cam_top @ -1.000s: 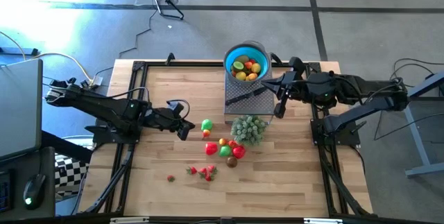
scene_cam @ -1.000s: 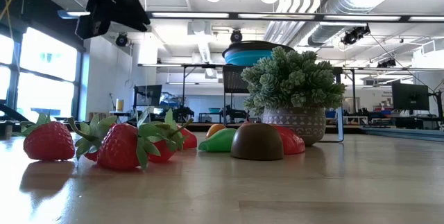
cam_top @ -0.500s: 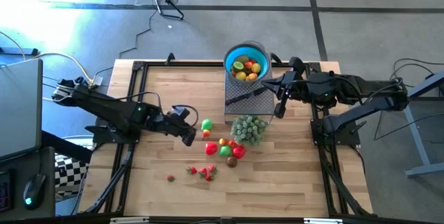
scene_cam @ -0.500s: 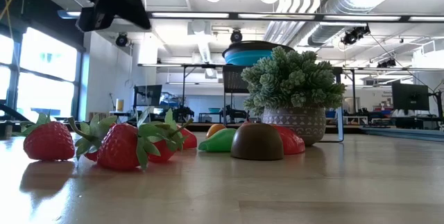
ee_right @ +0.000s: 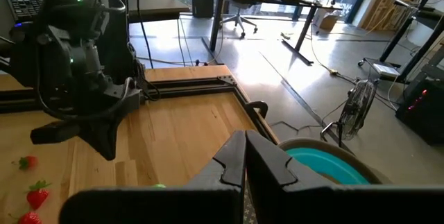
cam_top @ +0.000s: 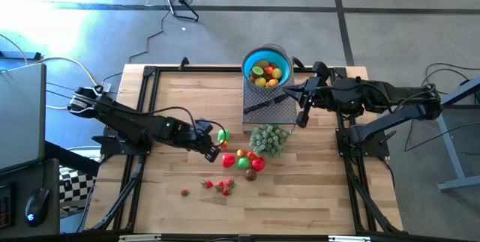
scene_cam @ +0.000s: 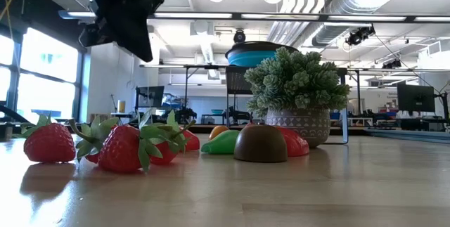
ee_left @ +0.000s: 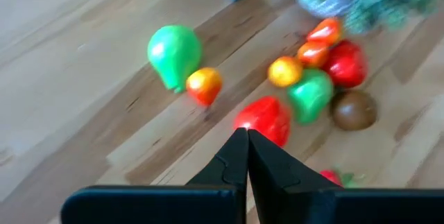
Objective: Pick & Place Fruit
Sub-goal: Put the orange pear into the blue strainer bowl
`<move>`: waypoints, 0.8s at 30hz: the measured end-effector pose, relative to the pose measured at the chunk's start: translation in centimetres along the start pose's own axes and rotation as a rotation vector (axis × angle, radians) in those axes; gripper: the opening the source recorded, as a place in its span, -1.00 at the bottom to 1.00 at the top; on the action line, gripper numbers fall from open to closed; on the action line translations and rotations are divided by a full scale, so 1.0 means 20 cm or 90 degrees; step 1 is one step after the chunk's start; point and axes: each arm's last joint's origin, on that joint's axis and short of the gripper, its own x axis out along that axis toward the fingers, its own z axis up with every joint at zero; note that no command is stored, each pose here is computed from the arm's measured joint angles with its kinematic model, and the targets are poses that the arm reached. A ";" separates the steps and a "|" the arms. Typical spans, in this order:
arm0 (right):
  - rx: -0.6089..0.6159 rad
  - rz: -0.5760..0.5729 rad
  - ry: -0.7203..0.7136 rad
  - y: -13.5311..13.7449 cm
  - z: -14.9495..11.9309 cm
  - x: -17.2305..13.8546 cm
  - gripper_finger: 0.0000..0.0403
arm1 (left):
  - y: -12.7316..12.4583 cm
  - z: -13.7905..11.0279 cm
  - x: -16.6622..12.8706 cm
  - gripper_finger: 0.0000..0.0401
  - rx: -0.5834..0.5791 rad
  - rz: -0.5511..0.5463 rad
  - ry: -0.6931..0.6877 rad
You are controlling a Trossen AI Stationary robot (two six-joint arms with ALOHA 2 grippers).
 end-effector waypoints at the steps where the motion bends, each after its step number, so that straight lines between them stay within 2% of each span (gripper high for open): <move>1: 0.000 0.000 0.000 0.00 0.00 0.00 -0.98 | 0.01 0.00 0.01 -0.97 0.001 0.009 0.004; 5: 0.000 0.000 0.000 0.00 0.00 0.00 -0.98 | 0.03 0.02 0.05 -0.93 -0.040 0.034 0.024; 8: 0.000 0.000 0.000 0.00 0.00 0.00 -0.98 | 0.04 0.05 0.08 -0.79 -0.062 0.033 0.033; 17: -0.002 0.000 0.004 0.00 0.00 0.00 -0.98 | 0.07 0.11 0.13 -0.13 -0.116 0.044 0.031; 24: -0.002 0.000 0.005 0.00 0.00 0.00 -0.98 | 0.08 0.10 0.16 0.30 -0.120 0.066 0.042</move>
